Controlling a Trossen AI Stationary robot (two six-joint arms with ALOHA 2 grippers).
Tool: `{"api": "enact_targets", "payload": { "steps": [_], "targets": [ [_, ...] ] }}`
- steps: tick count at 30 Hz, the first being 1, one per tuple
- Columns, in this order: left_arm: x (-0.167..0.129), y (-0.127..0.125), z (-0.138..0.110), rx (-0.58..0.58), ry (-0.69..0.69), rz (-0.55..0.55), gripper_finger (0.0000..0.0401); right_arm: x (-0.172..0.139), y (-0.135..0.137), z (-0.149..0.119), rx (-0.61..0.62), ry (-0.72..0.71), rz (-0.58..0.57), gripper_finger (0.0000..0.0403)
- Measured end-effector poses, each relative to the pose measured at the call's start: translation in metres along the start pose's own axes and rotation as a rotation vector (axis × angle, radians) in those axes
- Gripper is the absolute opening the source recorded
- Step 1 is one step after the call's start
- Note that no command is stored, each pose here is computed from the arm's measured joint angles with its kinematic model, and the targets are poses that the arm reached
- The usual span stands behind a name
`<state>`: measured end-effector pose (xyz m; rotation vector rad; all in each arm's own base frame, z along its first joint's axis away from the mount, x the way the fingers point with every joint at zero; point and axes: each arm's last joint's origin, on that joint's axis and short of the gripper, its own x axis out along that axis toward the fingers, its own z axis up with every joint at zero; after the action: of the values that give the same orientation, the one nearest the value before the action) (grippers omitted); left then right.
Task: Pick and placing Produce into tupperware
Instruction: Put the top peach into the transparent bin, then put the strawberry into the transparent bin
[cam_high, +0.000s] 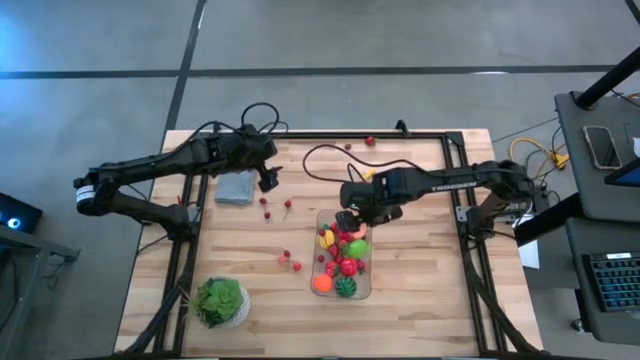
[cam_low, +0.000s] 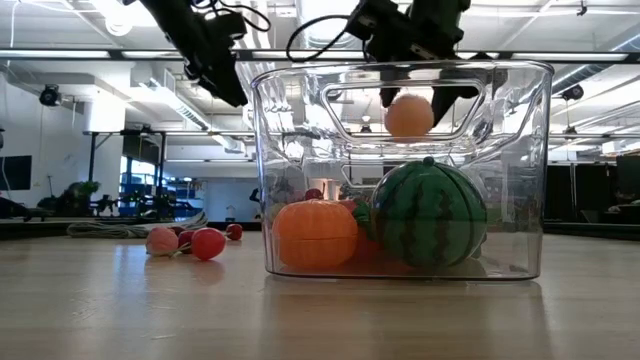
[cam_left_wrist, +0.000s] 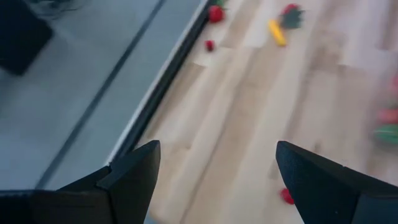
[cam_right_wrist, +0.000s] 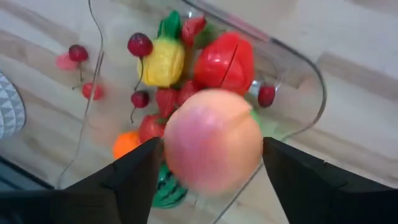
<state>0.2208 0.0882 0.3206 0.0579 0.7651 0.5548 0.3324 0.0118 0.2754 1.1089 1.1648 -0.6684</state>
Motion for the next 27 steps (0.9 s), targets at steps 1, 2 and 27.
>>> {"api": "enact_targets", "payload": {
  "steps": [1, 2, 27],
  "targets": [
    [0.000, -0.001, 0.000, -0.001, -0.003, -0.021, 0.0304, 0.000, 0.000, 0.001, -0.002, -0.021, -0.005, 0.0282],
    [0.000, -0.001, 0.000, -0.002, -0.004, -0.032, 0.0304, -0.001, 0.000, 0.002, -0.002, -0.051, -0.010, 0.0291],
    [0.039, 0.033, -0.009, -0.101, 0.133, 0.069, 0.0304, 0.012, -0.122, 0.150, 0.395, -0.068, -0.229, 0.0368]
  ]
}}
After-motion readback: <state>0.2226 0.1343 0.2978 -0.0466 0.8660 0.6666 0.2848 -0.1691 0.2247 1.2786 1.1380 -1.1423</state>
